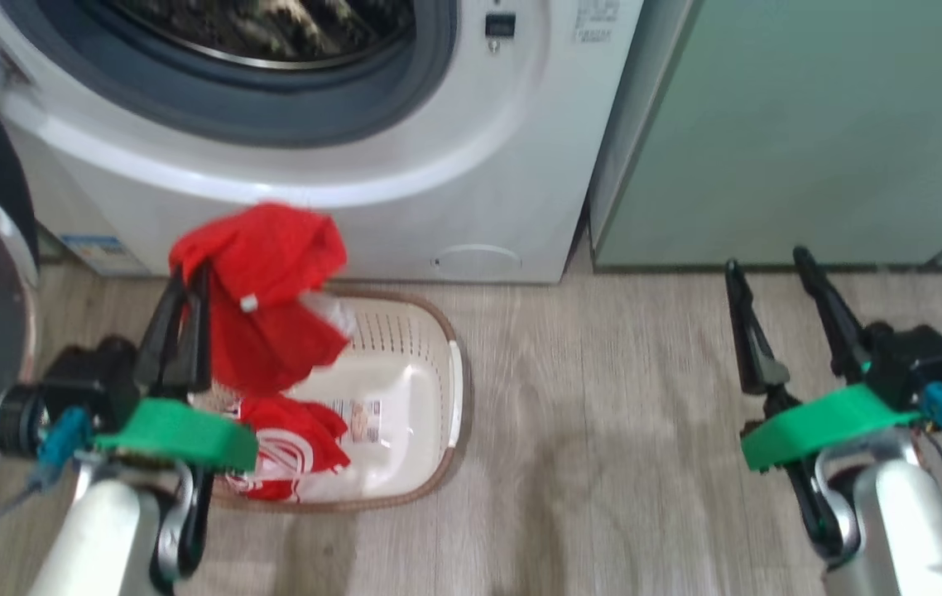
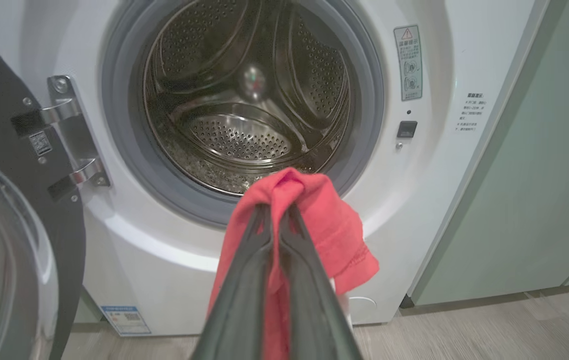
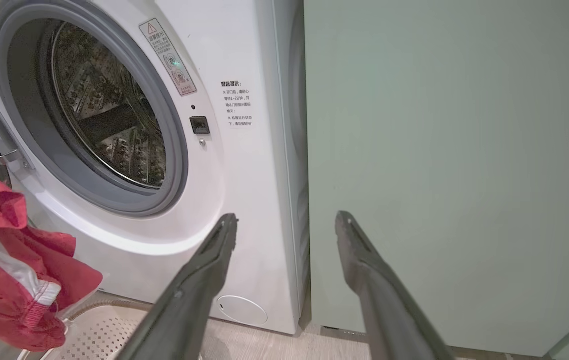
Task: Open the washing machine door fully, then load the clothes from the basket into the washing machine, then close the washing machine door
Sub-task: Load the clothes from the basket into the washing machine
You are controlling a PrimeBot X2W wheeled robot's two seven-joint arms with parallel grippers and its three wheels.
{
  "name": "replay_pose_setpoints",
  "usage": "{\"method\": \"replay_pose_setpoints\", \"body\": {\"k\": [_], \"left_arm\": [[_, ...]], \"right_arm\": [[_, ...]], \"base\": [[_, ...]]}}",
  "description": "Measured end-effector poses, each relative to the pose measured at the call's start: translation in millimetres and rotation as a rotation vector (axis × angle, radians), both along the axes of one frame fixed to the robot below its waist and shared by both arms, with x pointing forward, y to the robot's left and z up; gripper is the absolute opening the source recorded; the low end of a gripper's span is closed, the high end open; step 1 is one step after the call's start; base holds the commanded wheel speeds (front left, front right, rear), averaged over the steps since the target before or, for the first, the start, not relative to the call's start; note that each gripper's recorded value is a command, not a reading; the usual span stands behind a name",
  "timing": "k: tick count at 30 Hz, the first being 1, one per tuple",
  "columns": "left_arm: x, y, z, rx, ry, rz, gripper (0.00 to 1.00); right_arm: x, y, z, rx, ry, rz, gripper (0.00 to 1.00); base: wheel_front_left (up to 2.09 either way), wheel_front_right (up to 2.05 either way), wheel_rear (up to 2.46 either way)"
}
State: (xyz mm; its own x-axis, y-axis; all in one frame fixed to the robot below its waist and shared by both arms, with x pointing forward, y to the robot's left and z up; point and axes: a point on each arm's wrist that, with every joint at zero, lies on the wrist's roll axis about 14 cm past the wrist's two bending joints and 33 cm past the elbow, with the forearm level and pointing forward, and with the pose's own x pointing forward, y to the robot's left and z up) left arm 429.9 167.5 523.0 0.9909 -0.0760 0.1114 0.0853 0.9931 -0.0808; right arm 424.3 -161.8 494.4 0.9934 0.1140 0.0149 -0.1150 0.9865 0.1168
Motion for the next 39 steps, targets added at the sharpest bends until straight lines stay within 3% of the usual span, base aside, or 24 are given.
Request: {"method": "replay_pose_setpoints", "body": {"k": [14,39], "left_arm": [[-51.5,1.0,10.1,0.009,0.02,0.024,0.0],[-56.3,4.6,6.3,0.002,0.043,0.038,0.0]], "right_arm": [[-42.9,-11.1,19.3,0.002,-0.01,-0.029,1.0],[-50.0,-7.2,13.1,0.008,0.015,-0.017,1.0]], "base": [[0.0,0.0,0.0],[0.0,0.0,0.0]]}}
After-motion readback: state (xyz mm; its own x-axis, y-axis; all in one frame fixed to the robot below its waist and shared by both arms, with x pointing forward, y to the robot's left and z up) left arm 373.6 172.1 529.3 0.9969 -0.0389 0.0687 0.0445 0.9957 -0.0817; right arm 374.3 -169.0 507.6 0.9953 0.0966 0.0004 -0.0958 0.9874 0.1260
